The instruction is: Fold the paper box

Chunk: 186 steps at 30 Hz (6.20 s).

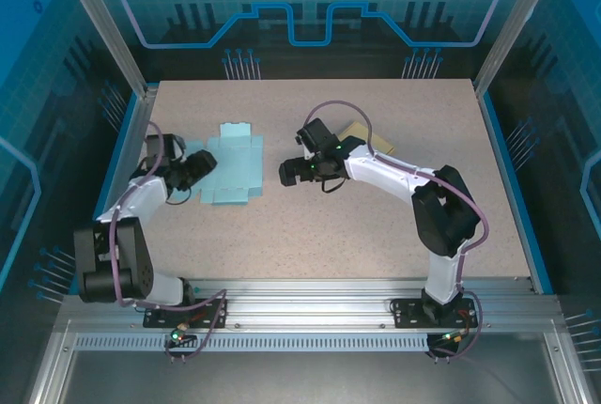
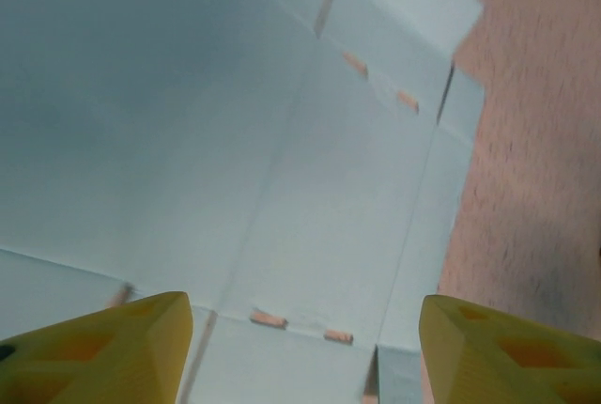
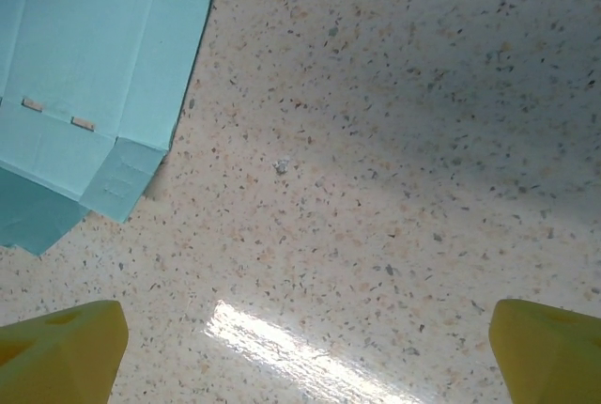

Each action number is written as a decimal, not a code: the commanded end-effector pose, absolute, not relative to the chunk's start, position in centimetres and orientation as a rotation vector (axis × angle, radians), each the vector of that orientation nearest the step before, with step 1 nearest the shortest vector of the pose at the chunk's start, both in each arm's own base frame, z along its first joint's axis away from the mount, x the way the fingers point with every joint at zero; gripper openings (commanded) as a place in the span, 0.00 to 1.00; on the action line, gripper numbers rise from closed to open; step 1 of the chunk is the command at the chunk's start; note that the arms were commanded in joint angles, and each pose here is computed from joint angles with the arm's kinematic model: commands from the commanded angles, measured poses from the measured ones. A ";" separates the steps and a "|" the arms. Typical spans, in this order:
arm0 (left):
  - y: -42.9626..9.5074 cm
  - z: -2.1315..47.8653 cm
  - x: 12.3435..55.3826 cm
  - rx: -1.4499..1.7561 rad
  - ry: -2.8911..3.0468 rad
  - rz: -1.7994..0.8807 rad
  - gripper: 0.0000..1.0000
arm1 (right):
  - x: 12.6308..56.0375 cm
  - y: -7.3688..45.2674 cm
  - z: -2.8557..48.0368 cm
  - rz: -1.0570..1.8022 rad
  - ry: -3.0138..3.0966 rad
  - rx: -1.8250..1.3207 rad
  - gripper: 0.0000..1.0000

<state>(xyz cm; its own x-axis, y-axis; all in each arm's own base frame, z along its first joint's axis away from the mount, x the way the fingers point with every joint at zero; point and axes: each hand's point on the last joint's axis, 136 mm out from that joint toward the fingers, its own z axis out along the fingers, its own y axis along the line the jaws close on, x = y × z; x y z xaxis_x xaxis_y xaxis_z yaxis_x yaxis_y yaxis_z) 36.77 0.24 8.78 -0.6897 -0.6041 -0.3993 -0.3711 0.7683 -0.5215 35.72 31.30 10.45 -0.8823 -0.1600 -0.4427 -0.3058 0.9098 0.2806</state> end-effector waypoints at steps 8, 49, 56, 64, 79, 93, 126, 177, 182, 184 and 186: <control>-5.0 3.3 33.8 -0.659 2.606 -0.576 0.59 | 36.0 29.2 13.1 0.393 2.595 -0.222 1.00; -15.3 7.6 38.1 -0.112 2.513 -0.410 0.46 | 28.8 21.9 6.9 0.856 2.565 0.525 0.87; -15.3 3.7 36.7 -0.149 2.616 -0.440 0.38 | 29.3 23.1 4.0 0.895 2.613 0.619 0.85; -15.4 1.8 33.7 -0.234 2.658 -0.536 0.33 | 31.0 26.0 2.3 1.005 2.637 0.615 0.69; -20.0 2.4 30.1 -0.214 2.657 -0.698 0.33 | 33.1 28.2 2.6 1.003 2.654 0.462 0.35; -10.2 19.2 35.8 -0.007 2.282 -0.392 0.64 | 32.5 25.5 10.7 0.689 2.538 -0.240 0.00; -15.0 22.5 38.2 1.328 1.709 -0.591 0.70 | 32.2 25.8 20.5 0.655 2.148 -0.896 0.00; -21.1 16.4 40.7 1.421 1.392 0.590 0.00 | 36.5 18.1 20.0 0.790 2.375 -0.001 0.50; -22.4 15.2 40.7 1.423 1.351 0.595 0.00 | 37.7 19.3 21.2 0.864 2.354 0.031 0.62; -22.6 14.7 40.7 1.429 1.348 0.595 0.00 | 38.3 19.8 21.5 0.858 2.363 0.039 0.65; -22.7 14.3 40.8 1.430 1.336 0.610 0.00 | 38.9 20.4 21.2 0.843 2.381 0.045 0.65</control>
<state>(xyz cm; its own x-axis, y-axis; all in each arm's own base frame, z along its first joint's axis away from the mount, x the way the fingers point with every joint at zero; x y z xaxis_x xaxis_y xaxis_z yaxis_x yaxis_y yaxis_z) 40.26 -22.42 13.29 0.2337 0.9283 -0.2892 0.4739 0.1509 0.8676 38.04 19.18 20.66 -0.8062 0.2047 -0.5551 -0.1744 0.8143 0.5536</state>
